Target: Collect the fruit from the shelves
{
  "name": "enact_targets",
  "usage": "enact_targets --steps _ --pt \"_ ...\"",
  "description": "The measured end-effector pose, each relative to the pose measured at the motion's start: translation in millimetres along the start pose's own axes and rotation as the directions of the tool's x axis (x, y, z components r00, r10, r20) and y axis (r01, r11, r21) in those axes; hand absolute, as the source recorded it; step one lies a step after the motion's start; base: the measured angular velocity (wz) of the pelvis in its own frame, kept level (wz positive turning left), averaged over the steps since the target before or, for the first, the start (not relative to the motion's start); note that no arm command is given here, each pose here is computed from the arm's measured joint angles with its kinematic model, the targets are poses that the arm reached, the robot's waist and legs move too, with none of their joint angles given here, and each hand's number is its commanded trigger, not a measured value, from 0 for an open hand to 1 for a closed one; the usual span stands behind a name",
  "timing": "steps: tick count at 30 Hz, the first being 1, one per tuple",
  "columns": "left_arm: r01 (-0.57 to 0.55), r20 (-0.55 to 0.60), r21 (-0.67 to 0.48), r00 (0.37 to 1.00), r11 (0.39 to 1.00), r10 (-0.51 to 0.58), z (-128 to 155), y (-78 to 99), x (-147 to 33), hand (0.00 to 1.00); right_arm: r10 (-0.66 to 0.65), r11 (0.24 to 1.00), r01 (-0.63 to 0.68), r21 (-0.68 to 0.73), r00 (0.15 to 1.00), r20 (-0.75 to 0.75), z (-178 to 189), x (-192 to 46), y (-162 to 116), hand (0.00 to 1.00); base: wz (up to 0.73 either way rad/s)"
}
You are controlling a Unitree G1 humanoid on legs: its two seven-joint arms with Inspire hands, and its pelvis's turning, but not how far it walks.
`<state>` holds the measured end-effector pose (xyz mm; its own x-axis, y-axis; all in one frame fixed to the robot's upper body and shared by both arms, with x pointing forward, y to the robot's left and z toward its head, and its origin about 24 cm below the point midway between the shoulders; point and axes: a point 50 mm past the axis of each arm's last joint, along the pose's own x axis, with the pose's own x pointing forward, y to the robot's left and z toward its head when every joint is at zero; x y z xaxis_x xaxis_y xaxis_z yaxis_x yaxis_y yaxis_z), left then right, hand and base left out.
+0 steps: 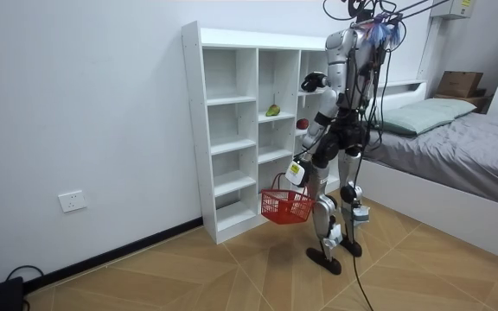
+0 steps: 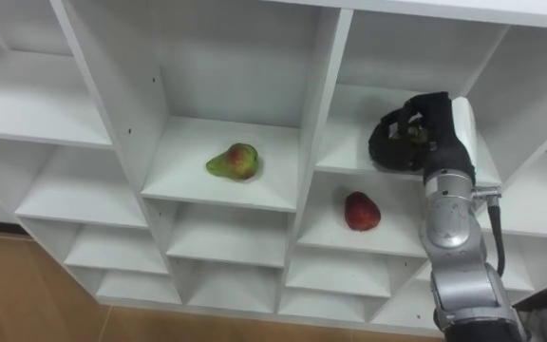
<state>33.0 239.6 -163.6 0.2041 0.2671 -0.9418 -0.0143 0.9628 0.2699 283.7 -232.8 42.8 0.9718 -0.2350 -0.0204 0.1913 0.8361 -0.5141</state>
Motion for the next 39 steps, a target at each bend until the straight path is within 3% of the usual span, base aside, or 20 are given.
enact_targets --steps 20,30,39 --pt "0.017 0.071 -0.027 0.997 0.999 -0.015 19.8 -4.2 0.7 1.00 0.014 1.000 -0.014 0.018 1.000 -0.005 -5.8 -0.2 1.5 1.00 0.01" --pt "0.111 0.217 -0.026 0.971 0.994 -0.102 52.0 -20.8 -3.9 1.00 0.039 0.999 -0.039 0.018 0.999 0.030 0.6 -0.1 2.9 1.00 0.00" --pt "0.215 0.271 -0.009 0.940 0.977 -0.205 70.8 -37.6 -6.9 1.00 0.054 0.999 -0.054 -0.002 0.997 0.057 6.6 -0.8 6.6 1.00 -0.05"
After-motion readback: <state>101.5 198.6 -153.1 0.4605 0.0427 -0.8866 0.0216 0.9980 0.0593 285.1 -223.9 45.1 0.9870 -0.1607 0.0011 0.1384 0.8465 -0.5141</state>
